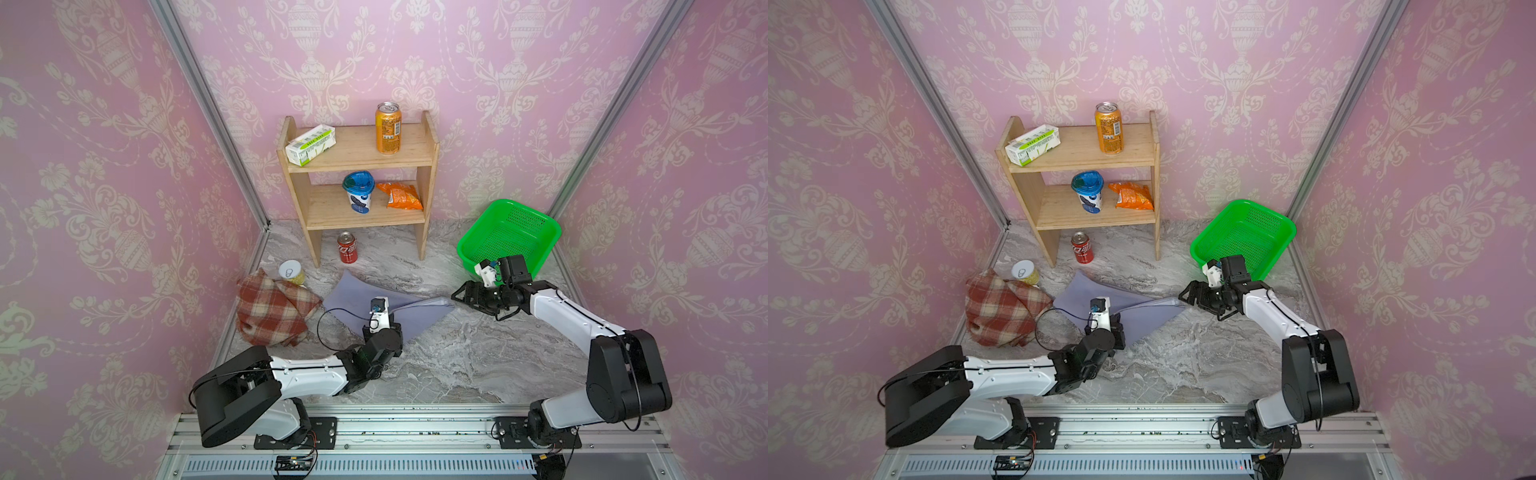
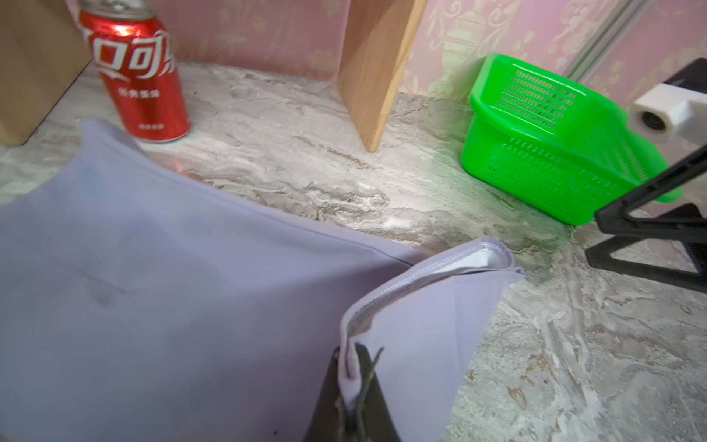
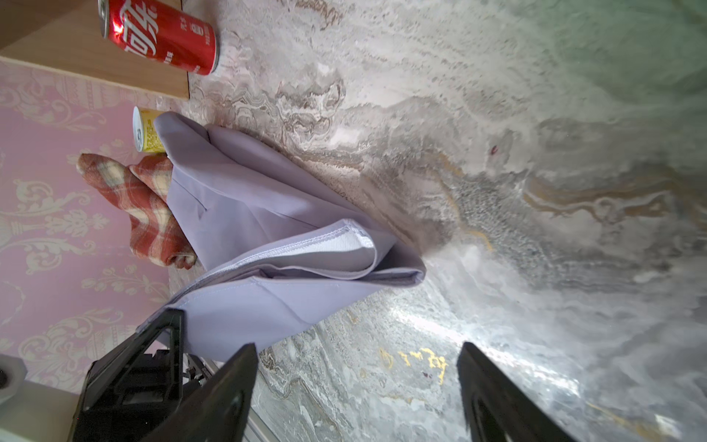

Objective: Roll up the skirts
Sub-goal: Roll the skirt at the center of the board.

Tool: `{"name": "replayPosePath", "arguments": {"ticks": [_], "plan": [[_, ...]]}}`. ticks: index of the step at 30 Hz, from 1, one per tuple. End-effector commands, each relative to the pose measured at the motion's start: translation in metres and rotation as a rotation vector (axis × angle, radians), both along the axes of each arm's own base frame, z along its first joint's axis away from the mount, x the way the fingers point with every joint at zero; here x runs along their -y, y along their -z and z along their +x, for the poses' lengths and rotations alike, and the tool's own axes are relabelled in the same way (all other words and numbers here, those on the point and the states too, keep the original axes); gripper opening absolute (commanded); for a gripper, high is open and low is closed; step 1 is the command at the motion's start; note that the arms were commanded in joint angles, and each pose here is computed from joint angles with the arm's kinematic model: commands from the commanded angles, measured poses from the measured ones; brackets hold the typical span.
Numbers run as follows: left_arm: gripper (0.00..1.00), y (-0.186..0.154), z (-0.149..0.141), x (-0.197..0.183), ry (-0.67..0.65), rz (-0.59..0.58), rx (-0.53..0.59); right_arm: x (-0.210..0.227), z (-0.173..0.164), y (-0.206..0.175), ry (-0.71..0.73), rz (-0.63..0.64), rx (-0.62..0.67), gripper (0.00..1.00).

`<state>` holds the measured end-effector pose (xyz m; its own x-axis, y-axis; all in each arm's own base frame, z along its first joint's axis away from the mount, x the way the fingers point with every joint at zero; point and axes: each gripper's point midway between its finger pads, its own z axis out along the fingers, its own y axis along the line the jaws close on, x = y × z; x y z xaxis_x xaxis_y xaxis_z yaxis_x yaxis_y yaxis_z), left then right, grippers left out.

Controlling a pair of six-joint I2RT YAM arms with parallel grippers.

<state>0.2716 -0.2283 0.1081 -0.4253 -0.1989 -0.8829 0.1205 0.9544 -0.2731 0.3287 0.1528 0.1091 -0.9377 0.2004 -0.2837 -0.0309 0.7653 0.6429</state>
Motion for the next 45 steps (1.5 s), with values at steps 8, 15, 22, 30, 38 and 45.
{"name": "replayPosePath", "arguments": {"ticks": [8, 15, 22, 30, 38, 45], "plan": [[0.0, 0.041, -0.026, -0.06, -0.242, -0.089, -0.118, -0.042, -0.038, 0.027, -0.15, 0.035, -0.107, 0.86], [0.0, 0.055, -0.032, -0.074, -0.297, -0.104, -0.142, -0.056, -0.044, 0.04, -0.165, 0.07, -0.132, 0.86], [0.0, 0.069, -0.038, -0.084, -0.343, -0.134, -0.165, -0.083, -0.038, 0.061, -0.196, 0.105, -0.179, 0.85], [0.0, 0.071, -0.042, -0.092, -0.369, -0.142, -0.177, -0.103, -0.019, 0.071, -0.217, 0.122, -0.191, 0.81], [0.06, 0.071, -0.043, -0.092, -0.355, -0.109, -0.179, -0.118, -0.01, 0.085, -0.231, 0.152, -0.205, 0.62], [0.65, 0.008, -0.033, -0.051, -0.067, -0.072, 0.085, -0.13, 0.004, 0.08, -0.23, 0.207, -0.211, 0.12]]}}
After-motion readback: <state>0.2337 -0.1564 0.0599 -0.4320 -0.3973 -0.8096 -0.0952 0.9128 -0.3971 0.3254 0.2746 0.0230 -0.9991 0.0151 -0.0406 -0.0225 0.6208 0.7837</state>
